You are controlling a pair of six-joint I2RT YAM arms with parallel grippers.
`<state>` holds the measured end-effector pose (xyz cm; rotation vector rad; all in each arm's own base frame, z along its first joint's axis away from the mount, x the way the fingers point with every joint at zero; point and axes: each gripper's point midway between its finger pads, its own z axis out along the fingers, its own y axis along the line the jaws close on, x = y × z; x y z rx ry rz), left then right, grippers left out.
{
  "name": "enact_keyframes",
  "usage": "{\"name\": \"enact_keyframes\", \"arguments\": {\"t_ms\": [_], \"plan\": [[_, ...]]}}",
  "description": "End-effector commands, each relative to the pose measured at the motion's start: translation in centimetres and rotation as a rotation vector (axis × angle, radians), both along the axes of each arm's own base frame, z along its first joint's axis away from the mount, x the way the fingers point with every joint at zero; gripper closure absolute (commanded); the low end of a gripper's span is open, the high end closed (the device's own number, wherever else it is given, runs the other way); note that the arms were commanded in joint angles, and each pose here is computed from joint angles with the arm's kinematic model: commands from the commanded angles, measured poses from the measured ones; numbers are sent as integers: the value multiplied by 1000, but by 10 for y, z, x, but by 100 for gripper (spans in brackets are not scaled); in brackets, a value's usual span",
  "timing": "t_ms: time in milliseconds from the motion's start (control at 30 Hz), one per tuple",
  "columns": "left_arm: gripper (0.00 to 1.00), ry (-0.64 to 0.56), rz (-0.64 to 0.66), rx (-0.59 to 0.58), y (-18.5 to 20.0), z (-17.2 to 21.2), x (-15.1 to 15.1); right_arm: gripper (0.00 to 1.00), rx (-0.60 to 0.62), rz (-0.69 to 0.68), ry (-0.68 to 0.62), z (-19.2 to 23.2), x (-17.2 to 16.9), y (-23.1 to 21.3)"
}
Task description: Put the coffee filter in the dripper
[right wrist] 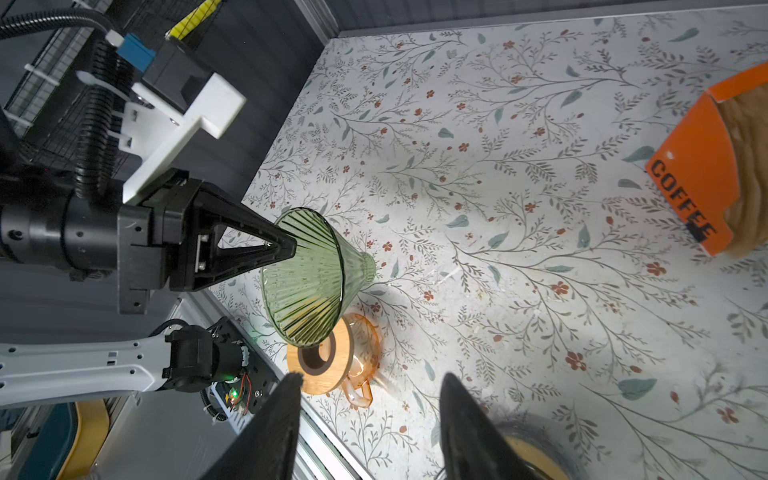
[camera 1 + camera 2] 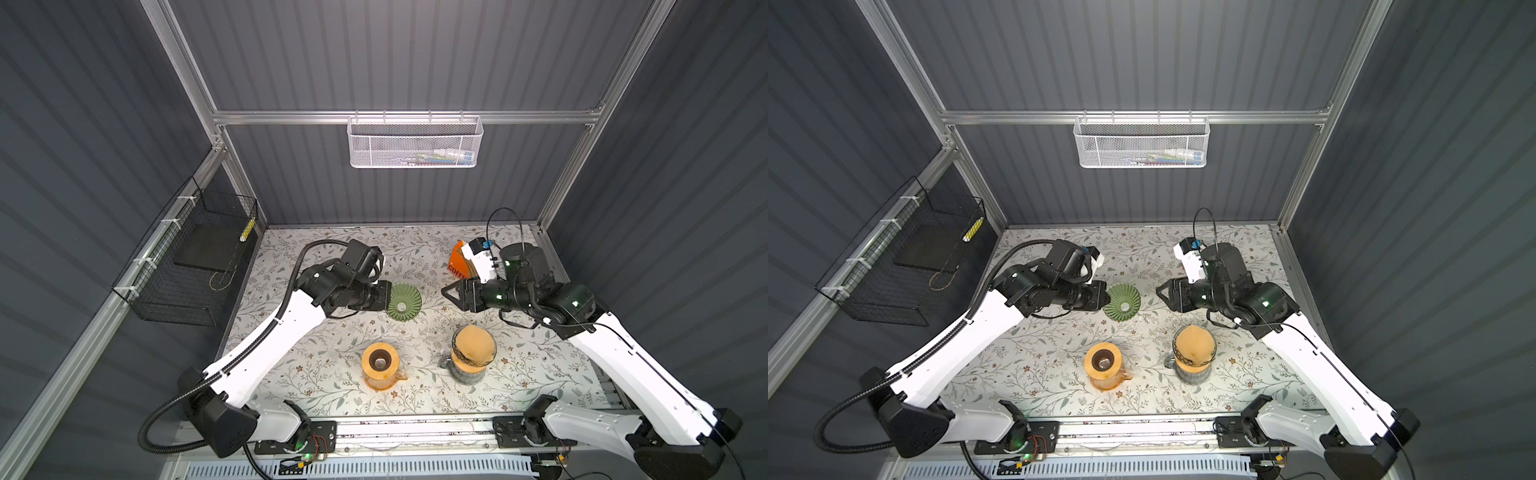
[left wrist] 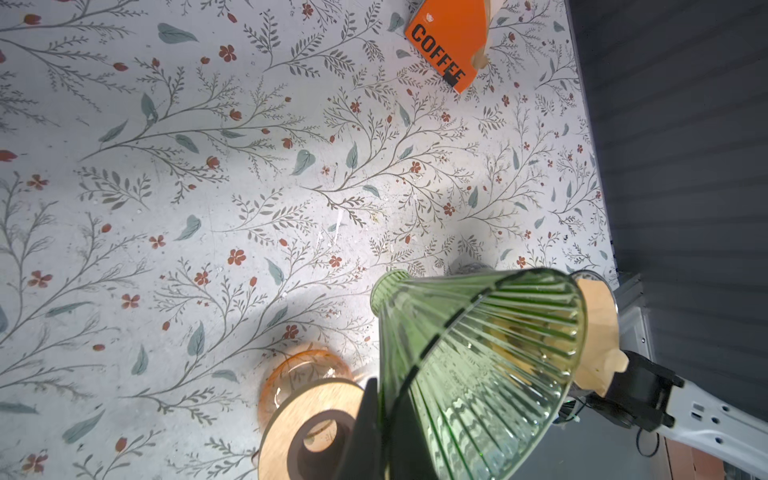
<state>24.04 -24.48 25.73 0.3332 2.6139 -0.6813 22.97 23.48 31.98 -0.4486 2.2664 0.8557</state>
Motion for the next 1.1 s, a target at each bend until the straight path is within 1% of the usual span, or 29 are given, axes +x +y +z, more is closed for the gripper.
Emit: {"name": "enact_keyframes", "arguments": {"t_ms": [0,33,300,333,667,1067], "plan": [[100,51,29,33,20,-1,-21,45,-30,6,-8,7,-11,1],[100,82,36,54,26,-12,-29,45,-29,10,-7,9,-13,3],[100,147,65,50,45,-17,-57,45,-28,76,1,8,-32,18],[100,158,64,47,46,-20,-60,45,-51,86,25,-2,-31,25],[100,208,64,-5,44,-35,-73,45,-105,155,79,-24,-38,55],[100,258,75,3,50,-56,-85,45,-143,195,120,-45,-44,75]]}}
